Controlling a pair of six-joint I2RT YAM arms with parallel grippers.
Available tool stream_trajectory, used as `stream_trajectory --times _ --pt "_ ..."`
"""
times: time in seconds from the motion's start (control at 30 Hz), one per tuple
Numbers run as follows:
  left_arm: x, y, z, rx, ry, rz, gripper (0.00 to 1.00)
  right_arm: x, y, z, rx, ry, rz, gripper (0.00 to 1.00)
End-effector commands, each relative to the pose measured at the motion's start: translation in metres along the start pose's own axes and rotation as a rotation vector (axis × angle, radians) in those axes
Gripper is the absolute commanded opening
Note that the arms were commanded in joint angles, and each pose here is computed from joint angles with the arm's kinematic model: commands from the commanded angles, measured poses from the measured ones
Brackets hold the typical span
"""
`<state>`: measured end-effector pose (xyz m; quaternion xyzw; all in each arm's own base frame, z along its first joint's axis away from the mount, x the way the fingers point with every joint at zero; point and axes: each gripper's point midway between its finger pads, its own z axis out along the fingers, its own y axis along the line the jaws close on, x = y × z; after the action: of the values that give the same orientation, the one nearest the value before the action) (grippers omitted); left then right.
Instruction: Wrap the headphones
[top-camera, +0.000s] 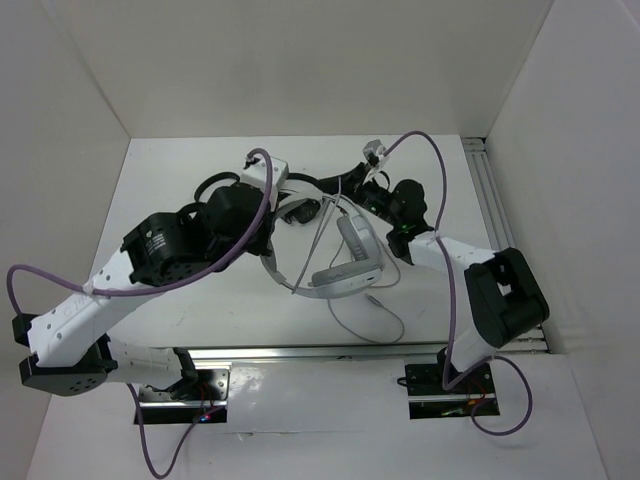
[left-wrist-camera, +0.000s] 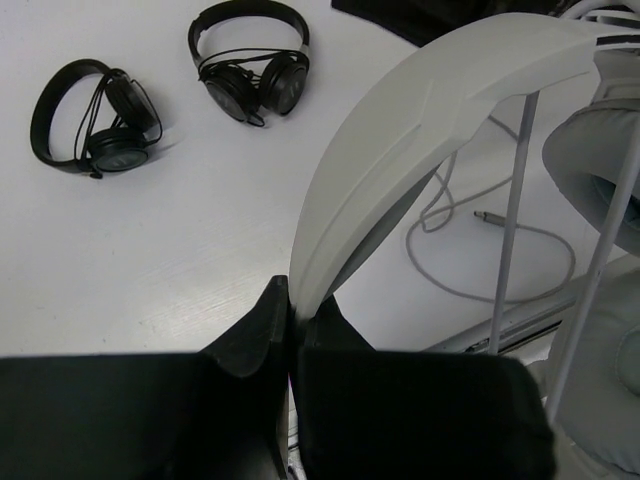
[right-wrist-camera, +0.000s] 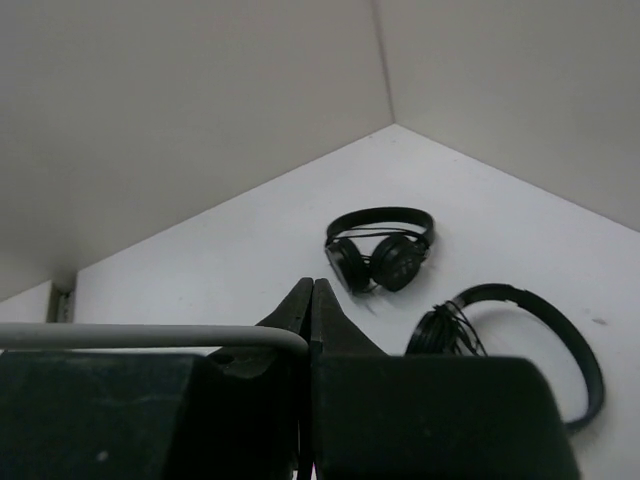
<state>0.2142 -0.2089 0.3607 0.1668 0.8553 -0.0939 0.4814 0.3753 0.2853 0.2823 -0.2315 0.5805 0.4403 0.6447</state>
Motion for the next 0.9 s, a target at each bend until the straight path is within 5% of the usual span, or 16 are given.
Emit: stream_trajectory --times 0.0,0.1,0.13,0.17,0.37,0.6,0.87 --pt "-0.085 -0.032 -0.061 0.301 -0.317 -0.247 0.0 0.014 0.004 0.014 -0.083 0.034 0.084 0.07" --pt "-0.101 -0.024 -0.07 0.289 -0.381 -0.299 0.0 0.029 0.025 0.029 -0.161 0.016 0.149 0.17" --pt "-0.106 -0.024 -0.069 0.282 -0.39 -0.315 0.0 0.049 0.03 0.034 -0.18 0.033 0.186 0.31" --pt "-0.115 -0.017 -0.072 0.247 -0.419 -0.346 0.0 0.041 0.039 0.041 -0.225 -0.013 0.177 0.35" --pt "-0.159 0.009 -0.058 0.072 -0.497 -0.419 0.0 0.105 0.073 0.053 -0.377 0.009 0.403 0.38" --pt "-0.184 0.072 0.01 -0.159 -0.444 -0.406 0.0 0.146 0.102 0.022 -0.382 0.058 0.449 0.03" --pt "-0.153 0.172 0.096 -0.46 -0.305 -0.463 0.0 0.137 0.171 -0.033 -0.436 0.127 0.342 0.0"
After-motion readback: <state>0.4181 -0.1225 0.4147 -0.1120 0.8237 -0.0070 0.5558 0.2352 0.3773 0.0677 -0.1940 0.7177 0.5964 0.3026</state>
